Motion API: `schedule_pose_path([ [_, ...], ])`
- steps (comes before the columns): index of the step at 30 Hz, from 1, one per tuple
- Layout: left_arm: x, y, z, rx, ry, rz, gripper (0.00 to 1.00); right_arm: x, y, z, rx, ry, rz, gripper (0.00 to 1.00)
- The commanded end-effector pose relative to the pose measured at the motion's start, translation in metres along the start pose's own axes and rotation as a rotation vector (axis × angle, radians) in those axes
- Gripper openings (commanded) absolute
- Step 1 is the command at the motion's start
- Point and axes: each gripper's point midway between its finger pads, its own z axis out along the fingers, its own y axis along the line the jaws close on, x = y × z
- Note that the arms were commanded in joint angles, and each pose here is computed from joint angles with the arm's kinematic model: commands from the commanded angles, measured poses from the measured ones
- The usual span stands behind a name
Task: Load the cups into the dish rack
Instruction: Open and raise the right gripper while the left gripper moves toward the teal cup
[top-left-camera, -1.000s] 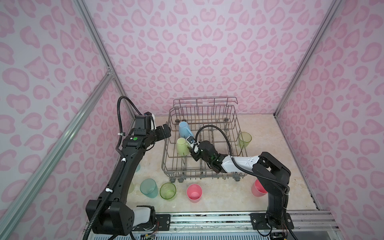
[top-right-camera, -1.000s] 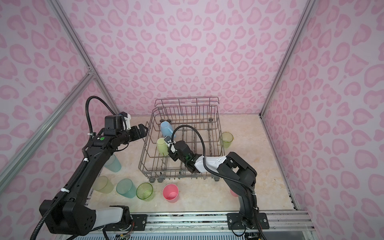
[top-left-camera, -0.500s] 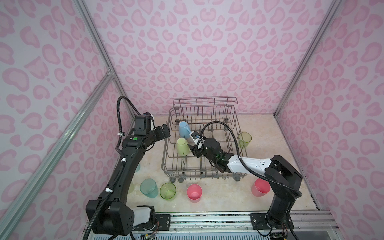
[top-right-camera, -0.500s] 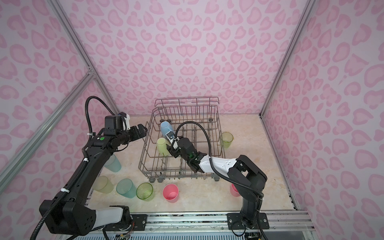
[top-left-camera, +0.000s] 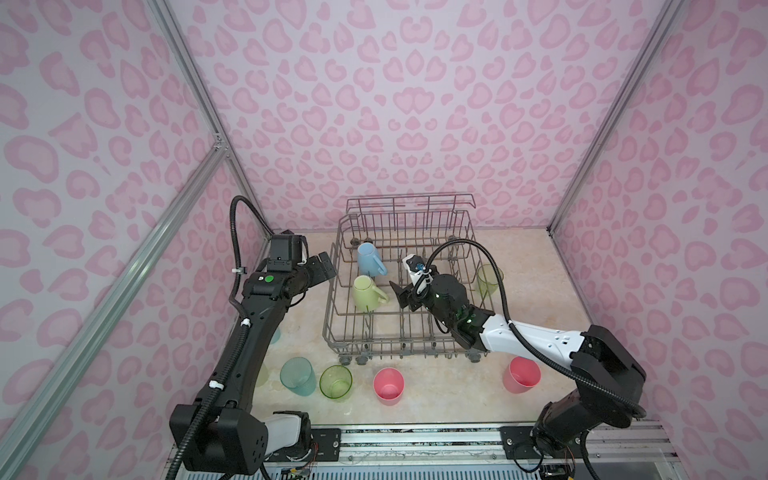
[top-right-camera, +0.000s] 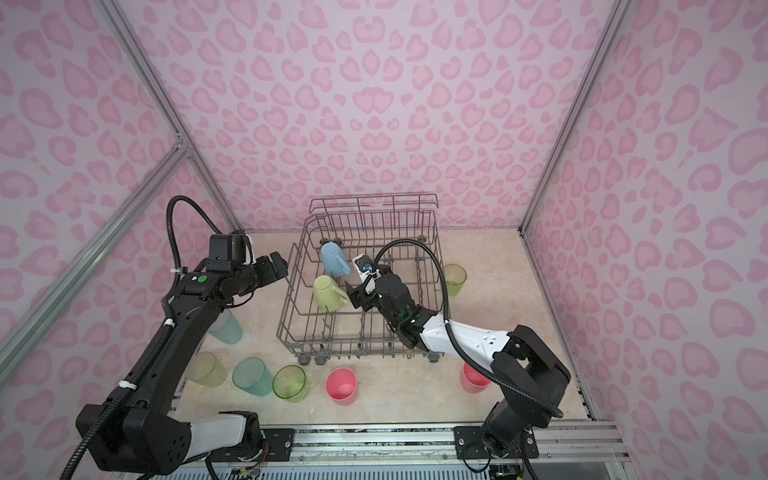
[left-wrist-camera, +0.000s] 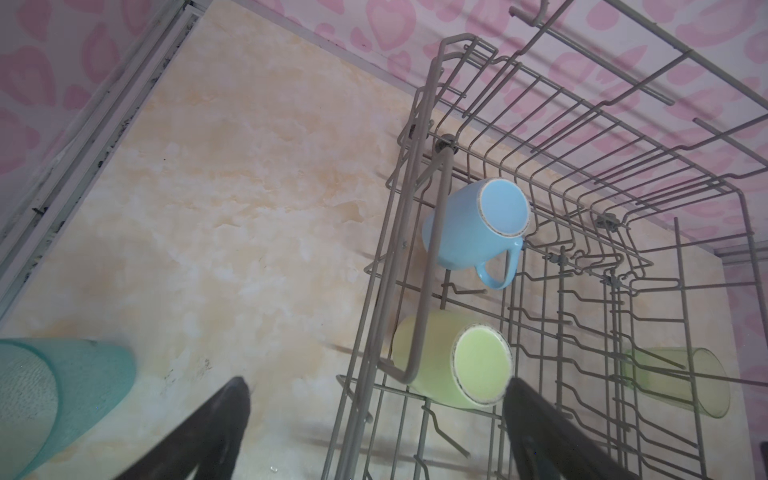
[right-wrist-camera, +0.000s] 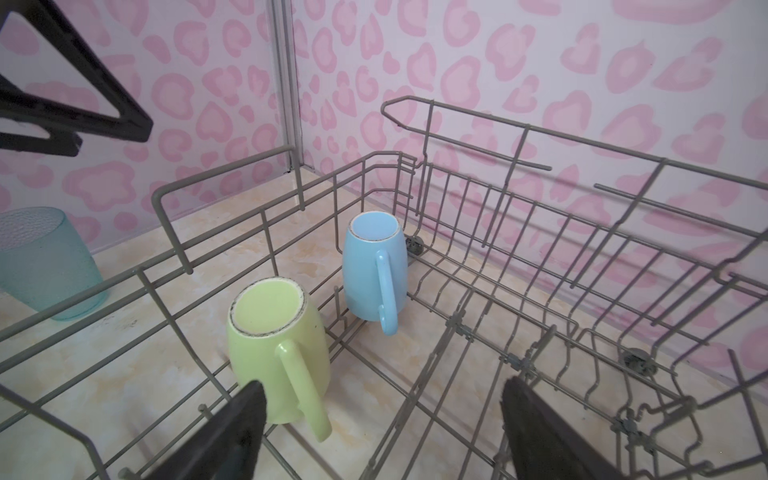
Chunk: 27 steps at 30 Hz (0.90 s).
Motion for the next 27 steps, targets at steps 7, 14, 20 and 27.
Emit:
schedule_pose_path([
  [7,0.013,0.041,-0.007,-0.219,0.037,-0.055,0.97,0.016,-0.03,-0.024,0.096,0.099,0.169,0.88],
  [14,0.031,0.073,-0.016,-0.354,0.084,-0.066,0.97,0.031,-0.024,-0.029,0.063,0.194,0.177,0.86],
  [20,0.042,0.112,-0.018,-0.41,0.129,-0.164,0.97,0.038,-0.016,-0.032,0.009,0.201,0.173,0.86],
  [27,0.037,0.137,-0.005,-0.445,0.136,-0.265,0.97,0.044,-0.006,-0.037,-0.057,0.19,0.162,0.85],
])
